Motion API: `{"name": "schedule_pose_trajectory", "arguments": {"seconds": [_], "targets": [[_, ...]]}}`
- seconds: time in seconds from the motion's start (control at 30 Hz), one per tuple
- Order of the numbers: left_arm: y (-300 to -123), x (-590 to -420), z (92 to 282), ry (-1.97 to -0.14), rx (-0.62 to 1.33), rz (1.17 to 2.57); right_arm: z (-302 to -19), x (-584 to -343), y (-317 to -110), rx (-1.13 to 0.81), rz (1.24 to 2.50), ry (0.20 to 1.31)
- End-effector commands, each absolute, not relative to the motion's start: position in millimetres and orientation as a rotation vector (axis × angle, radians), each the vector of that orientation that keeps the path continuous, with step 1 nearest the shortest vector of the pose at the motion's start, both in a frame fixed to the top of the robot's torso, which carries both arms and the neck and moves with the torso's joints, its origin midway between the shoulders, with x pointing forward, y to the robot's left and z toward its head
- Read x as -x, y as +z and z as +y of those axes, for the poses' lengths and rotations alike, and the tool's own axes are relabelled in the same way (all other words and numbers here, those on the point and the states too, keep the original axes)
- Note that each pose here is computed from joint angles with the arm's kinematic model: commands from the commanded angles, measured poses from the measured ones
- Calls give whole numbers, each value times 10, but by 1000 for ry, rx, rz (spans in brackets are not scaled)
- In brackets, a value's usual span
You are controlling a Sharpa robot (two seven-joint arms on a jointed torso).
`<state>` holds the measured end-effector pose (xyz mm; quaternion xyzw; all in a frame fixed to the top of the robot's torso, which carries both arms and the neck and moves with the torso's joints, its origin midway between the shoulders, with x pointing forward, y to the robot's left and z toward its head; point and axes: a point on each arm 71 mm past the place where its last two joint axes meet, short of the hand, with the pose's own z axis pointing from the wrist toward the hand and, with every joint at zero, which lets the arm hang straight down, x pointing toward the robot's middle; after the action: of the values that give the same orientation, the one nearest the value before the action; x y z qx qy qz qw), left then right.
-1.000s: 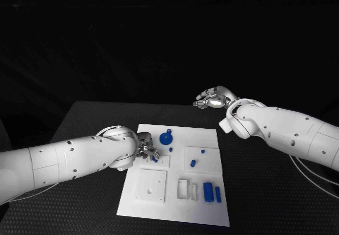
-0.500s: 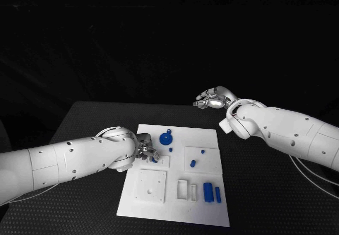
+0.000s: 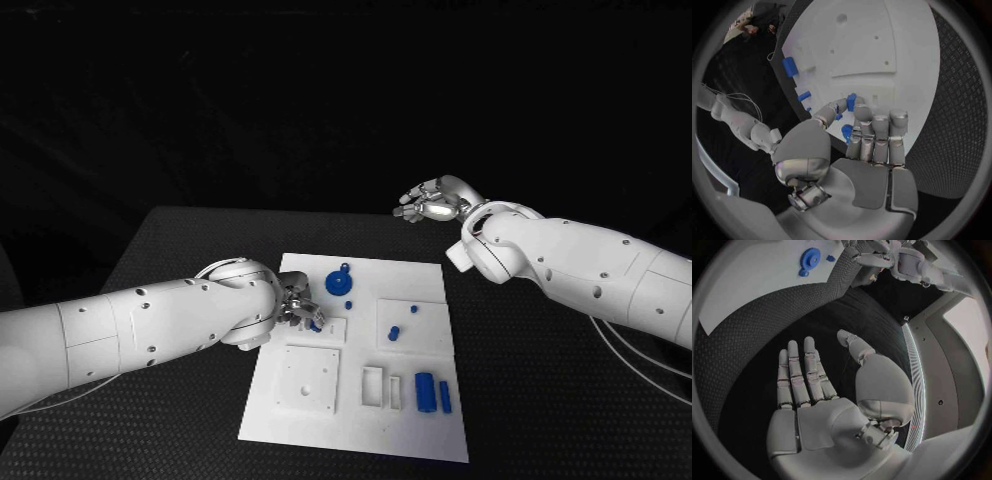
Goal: Assemble the parts on the task board
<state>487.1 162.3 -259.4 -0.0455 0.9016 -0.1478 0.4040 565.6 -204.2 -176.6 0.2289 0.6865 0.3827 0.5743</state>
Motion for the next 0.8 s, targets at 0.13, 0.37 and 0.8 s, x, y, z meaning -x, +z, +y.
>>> {"name": "schedule_pose_trajectory", "arguments": {"seconds": [0.13,0.37,0.8], "targets": [[-2632,-4842,1592,-372,89,2319,-2026,-5652,-1763,-520,1616,903],[-2636,-4842,1541,-373,67,2327,-2026,-5651,-1764,-520,1618,903],[-2653,-4834,1497,-382,60,2327,-2017,-5653,-1765,-519,1619,905]]}}
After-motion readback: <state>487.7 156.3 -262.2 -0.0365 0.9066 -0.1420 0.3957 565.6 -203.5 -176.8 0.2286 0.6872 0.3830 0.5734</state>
